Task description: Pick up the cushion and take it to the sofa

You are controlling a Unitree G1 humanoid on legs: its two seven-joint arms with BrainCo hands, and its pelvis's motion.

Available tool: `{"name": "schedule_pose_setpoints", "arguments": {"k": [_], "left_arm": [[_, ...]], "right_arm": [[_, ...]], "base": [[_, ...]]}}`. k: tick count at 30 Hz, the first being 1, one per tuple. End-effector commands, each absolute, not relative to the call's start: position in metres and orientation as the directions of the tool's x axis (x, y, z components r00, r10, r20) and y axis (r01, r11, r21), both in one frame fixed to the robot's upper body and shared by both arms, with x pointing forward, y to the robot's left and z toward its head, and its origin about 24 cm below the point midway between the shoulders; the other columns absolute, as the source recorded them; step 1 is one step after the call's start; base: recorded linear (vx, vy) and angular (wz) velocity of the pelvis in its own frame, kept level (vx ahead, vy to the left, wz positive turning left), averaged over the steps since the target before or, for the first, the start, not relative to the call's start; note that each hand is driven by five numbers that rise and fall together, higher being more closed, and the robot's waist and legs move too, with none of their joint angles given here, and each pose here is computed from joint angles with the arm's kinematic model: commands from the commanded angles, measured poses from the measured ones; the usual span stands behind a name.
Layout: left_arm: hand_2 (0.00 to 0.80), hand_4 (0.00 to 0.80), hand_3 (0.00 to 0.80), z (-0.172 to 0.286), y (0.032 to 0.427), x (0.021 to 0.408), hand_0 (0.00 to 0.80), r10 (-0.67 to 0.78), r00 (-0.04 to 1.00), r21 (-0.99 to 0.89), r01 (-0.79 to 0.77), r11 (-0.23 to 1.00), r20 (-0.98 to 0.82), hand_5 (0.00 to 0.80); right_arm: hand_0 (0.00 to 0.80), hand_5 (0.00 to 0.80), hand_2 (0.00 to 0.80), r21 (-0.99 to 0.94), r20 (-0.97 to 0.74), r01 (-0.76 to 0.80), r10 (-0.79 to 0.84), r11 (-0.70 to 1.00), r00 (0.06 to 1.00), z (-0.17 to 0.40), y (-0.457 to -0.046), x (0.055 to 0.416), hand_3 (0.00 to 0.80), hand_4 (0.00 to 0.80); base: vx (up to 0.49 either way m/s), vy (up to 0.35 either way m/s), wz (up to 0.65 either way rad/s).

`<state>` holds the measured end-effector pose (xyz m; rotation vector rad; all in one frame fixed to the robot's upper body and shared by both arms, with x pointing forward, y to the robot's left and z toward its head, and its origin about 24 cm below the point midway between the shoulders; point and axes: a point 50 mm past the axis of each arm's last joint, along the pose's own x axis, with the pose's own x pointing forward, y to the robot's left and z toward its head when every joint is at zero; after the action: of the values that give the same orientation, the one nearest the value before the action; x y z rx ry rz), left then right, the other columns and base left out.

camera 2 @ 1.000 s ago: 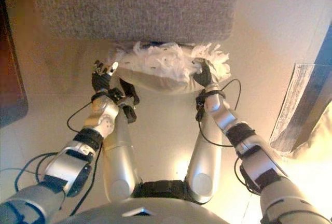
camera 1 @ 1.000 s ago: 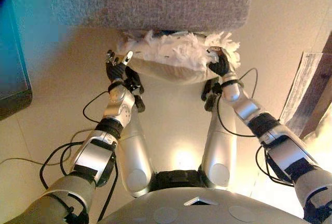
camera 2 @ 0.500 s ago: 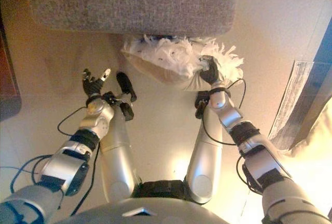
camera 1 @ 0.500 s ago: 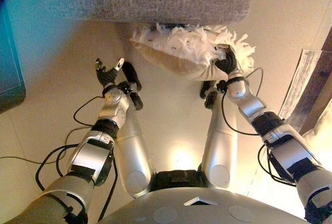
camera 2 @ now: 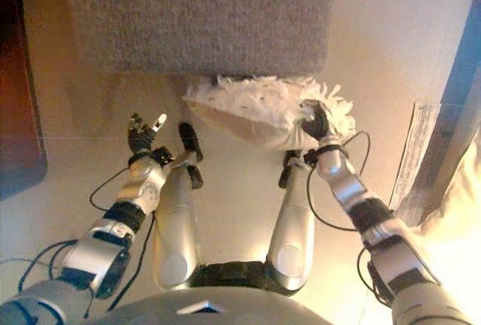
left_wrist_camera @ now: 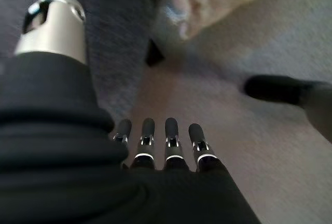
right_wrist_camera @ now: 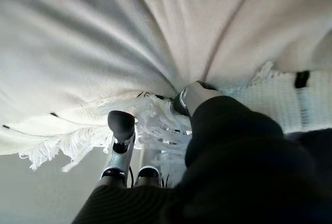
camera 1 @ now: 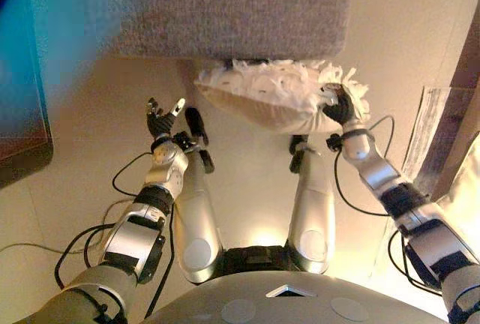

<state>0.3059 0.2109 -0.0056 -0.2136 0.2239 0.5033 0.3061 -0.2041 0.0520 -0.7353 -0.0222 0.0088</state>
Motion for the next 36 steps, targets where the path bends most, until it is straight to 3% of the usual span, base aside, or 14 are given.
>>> {"name": "schedule_pose_setpoints", "arguments": {"k": [1, 9, 19, 27, 36], "left_arm": [[0.000, 0.000, 0.000, -0.021, 0.226, 0.288, 0.000, 0.452, 0.842, -0.098, -0.498, 0.862, -0.295, 0.000], [0.000, 0.000, 0.000, -0.050, 0.238, 0.256, 0.000, 0.433, 0.813, -0.044, -0.486, 0.873, -0.388, 0.000], [0.000, 0.000, 0.000, -0.078, 0.214, 0.211, 0.000, 0.191, 0.850, -0.198, -0.323, 0.926, -0.491, 0.000], [0.000, 0.000, 0.000, -0.084, 0.209, 0.195, 0.000, 0.117, 0.840, -0.261, -0.293, 0.920, -0.529, 0.000], [0.000, 0.000, 0.000, -0.095, 0.213, 0.185, 0.000, 0.095, 0.806, -0.197, -0.255, 0.946, -0.584, 0.000]], "right_arm": [[0.800, 0.800, 0.800, -0.679, 0.188, 0.030, 0.134, 0.733, 0.973, 0.091, -0.206, 0.301, 0.800, 0.800], [0.800, 0.800, 0.800, -0.756, 0.155, -0.007, 0.189, 0.655, 0.970, 0.091, -0.227, 0.275, 0.800, 0.800], [0.800, 0.800, 0.800, -0.726, 0.141, -0.018, 0.174, 0.688, 0.975, 0.099, -0.245, 0.255, 0.800, 0.800], [0.800, 0.800, 0.800, -0.714, 0.171, -0.016, 0.197, 0.700, 0.965, 0.120, -0.242, 0.268, 0.800, 0.800], [0.800, 0.800, 0.800, -0.706, 0.055, -0.191, 0.321, 0.682, 0.945, 0.156, -0.239, 0.304, 0.800, 0.800]], "base": [[0.150, 0.035, -0.11], [0.132, 0.022, -0.12], [0.151, 0.071, -0.06], [0.079, 0.059, -0.04], [0.022, 0.003, 0.01]]}}
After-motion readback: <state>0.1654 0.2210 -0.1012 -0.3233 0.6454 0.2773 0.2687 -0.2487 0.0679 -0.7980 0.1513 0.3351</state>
